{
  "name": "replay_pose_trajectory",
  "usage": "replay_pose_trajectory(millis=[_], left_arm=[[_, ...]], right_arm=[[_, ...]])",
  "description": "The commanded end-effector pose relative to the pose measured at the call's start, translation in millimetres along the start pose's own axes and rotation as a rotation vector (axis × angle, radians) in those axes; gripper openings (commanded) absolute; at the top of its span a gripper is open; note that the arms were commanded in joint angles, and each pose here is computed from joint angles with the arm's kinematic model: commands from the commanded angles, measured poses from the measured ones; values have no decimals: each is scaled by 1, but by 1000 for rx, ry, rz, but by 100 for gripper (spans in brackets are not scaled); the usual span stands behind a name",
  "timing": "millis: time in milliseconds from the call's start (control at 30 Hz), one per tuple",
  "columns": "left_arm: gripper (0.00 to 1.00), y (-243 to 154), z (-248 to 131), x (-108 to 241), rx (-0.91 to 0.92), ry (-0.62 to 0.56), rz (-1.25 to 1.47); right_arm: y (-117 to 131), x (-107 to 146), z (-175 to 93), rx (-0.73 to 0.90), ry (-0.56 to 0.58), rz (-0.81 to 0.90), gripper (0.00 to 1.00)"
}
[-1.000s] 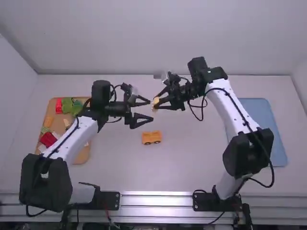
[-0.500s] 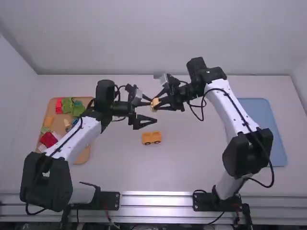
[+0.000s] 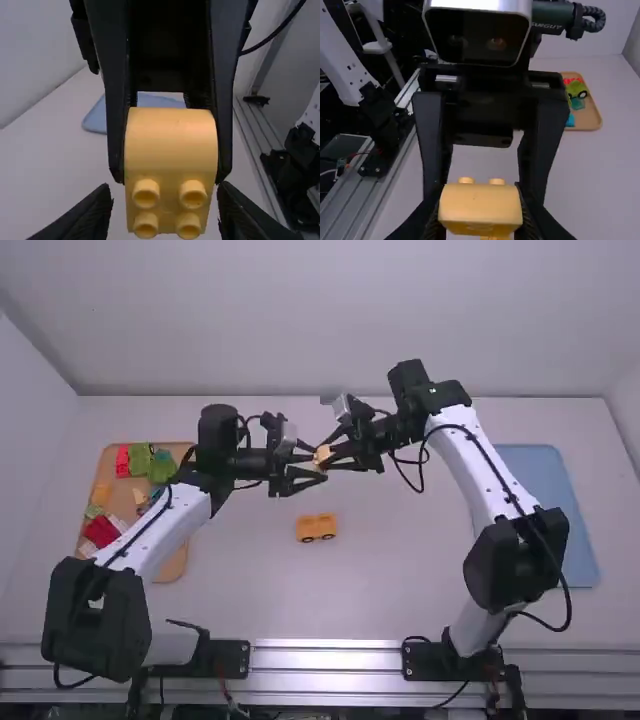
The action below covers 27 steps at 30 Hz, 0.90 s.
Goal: Assemble lego blocks to make yellow taxi
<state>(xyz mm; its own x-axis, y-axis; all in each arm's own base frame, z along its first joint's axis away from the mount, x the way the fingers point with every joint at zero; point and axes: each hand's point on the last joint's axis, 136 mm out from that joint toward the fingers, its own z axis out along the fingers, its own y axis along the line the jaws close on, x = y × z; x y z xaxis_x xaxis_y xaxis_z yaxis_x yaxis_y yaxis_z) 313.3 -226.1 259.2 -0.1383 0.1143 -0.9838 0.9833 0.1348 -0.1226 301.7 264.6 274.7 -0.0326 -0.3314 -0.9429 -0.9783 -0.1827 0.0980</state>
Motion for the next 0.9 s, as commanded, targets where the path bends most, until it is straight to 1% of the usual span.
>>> replay_pose_trajectory(millis=[0, 67, 167, 233, 267, 367, 400, 433, 467, 533, 567, 667, 700, 733, 767, 800, 833, 867], left_arm=[[48, -1, 1, -8, 13, -12, -1], [46, -1, 1, -9, 12, -15, 2], [40, -1, 1, -10, 11, -16, 4], [40, -1, 1, -9, 12, -15, 2], [35, -1, 1, -9, 12, -15, 1], [32, -1, 1, -9, 11, -13, -2], [28, 0, 1, -8, 7, -13, -3], [26, 0, 1, -8, 8, -12, -2], [20, -1, 1, -9, 9, -13, -2], [18, -1, 1, -9, 9, -13, -2], [14, -1, 1, -9, 9, -12, -2], [14, -1, 1, -8, 9, -12, -2], [14, 0, 1, -9, 8, -12, -2], [14, 0, 1, -8, 7, -12, -3], [15, -1, 1, -8, 9, -11, -6], [14, 0, 1, -8, 8, -10, -11], [15, 0, 1, -6, 6, -6, -20], [15, 0, 0, -5, 3, -4, -25]], right_arm=[[-2, -7, -2, 1, -14, -12, 17], [-2, -6, -2, 1, -14, -12, 17], [-2, -6, -2, 1, -14, -12, 17], [-2, -7, -2, 1, -14, -12, 17], [-2, -7, -2, 1, -15, -14, 17], [-2, -7, -2, 2, -15, -15, 17], [-2, -7, -2, 2, -15, -16, 17], [-2, -7, -2, 2, -15, -16, 17], [-2, -7, -2, 2, -15, -15, 17], [-2, -7, -2, 2, -15, -16, 17], [-2, -7, -2, 2, -15, -16, 17], [-2, -7, -2, 2, -16, -16, 18], [-2, -7, -2, 2, -17, -17, 22], [-2, -8, -2, 1, -20, -18, 32], [-3, -9, -2, 3, -24, -25, 58], [-5, -10, -3, 10, -25, -29, 91], [-8, -12, -6, 21, -25, -21, 99], [-9, -13, -7, 27, -24, -16, 99]])
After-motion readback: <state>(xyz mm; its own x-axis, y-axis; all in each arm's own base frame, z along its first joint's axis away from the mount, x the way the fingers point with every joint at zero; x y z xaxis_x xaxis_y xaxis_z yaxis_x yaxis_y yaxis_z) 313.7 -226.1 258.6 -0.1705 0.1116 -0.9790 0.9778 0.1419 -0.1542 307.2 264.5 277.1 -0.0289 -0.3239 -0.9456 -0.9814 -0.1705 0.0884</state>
